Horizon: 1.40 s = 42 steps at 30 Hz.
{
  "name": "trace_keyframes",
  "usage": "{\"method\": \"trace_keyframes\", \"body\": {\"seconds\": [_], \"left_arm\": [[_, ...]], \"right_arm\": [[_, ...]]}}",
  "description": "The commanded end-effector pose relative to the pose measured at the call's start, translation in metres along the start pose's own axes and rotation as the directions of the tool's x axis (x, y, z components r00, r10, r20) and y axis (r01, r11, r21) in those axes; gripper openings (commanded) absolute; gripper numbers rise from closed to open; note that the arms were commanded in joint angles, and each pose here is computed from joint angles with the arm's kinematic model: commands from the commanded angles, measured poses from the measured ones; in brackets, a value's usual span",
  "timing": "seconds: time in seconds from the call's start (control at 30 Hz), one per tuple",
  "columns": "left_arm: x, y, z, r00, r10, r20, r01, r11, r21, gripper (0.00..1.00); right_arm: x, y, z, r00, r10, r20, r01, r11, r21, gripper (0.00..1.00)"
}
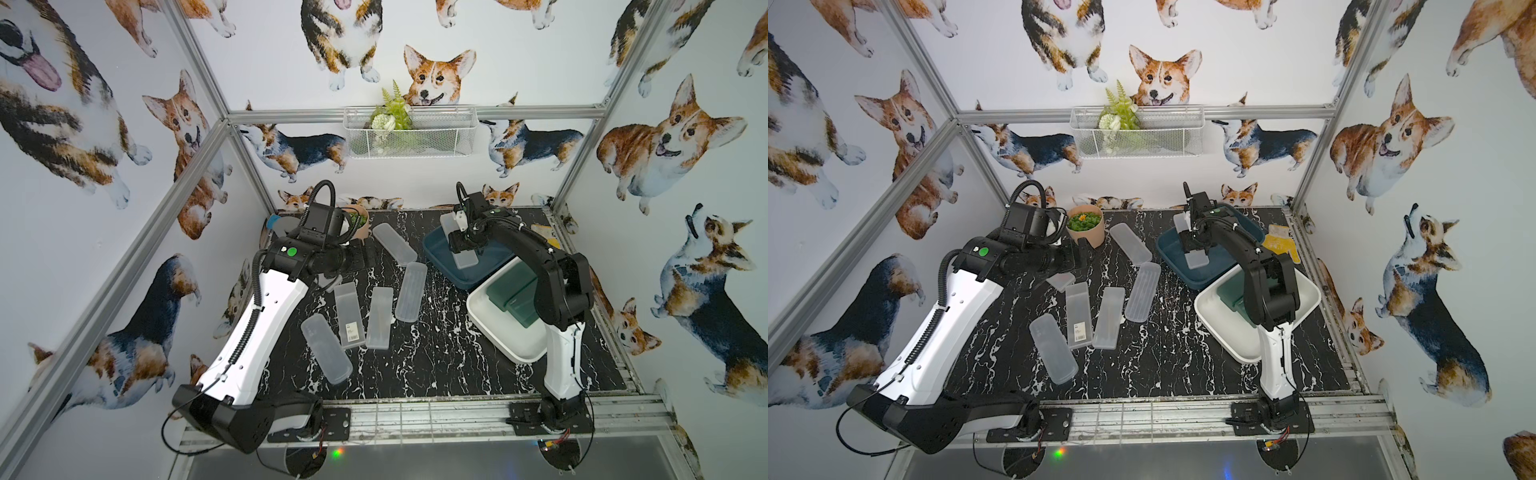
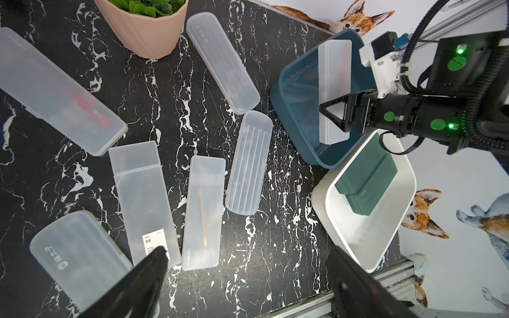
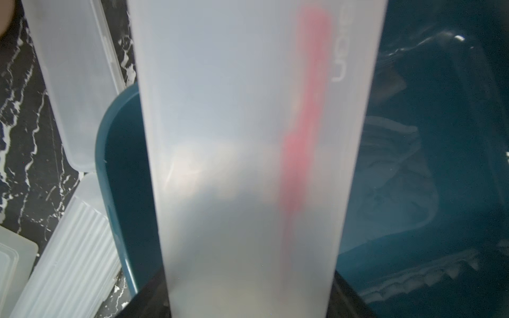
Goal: Place the pencil cases by color into the storage box
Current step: Place the pencil case at the storage box.
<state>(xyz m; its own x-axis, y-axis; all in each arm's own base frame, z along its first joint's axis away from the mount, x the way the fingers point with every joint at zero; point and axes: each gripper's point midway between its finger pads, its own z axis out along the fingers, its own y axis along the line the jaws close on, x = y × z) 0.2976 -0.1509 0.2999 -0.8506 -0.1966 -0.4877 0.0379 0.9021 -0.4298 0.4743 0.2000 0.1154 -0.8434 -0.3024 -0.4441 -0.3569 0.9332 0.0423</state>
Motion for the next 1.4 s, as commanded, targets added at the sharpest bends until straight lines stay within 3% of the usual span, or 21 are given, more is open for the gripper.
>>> {"method": "trace_keyframes", "body": {"seconds": [0.0,0.37,0.7,1.0,1.37], "left_arm": [[0.002,0.001,-0.004,1.0,-0.009,-0.01,0.009,1.0,-0.012,0.93],[0.001,0.001,-0.003,1.0,0.008,-0.014,-0.008,1.0,-0.014,0.93],[-0.005,-0.004,0.0,0.999,0.038,-0.017,-0.039,0.999,-0.009,0.93],[-0.008,-0.002,-0.002,0.999,0.049,-0.007,-0.049,0.999,-0.02,0.93],[-0.01,-0.003,0.001,0.998,0.061,-0.007,-0.061,0.998,-0.021,0.93]], "right_arm": [[0.014,0.007,0.004,0.996,-0.062,-0.061,0.06,0.997,-0.045,0.66],[0.06,0.02,0.02,0.96,-0.193,-0.203,0.188,0.981,-0.045,0.67],[0.049,0.041,0.037,0.941,-0.26,-0.218,0.255,0.966,-0.052,0.68],[0.007,0.069,0.043,0.978,-0.121,-0.168,0.103,0.988,-0.112,0.68],[0.024,0.085,0.061,0.962,-0.078,-0.262,0.046,0.991,-0.125,0.67]]}}
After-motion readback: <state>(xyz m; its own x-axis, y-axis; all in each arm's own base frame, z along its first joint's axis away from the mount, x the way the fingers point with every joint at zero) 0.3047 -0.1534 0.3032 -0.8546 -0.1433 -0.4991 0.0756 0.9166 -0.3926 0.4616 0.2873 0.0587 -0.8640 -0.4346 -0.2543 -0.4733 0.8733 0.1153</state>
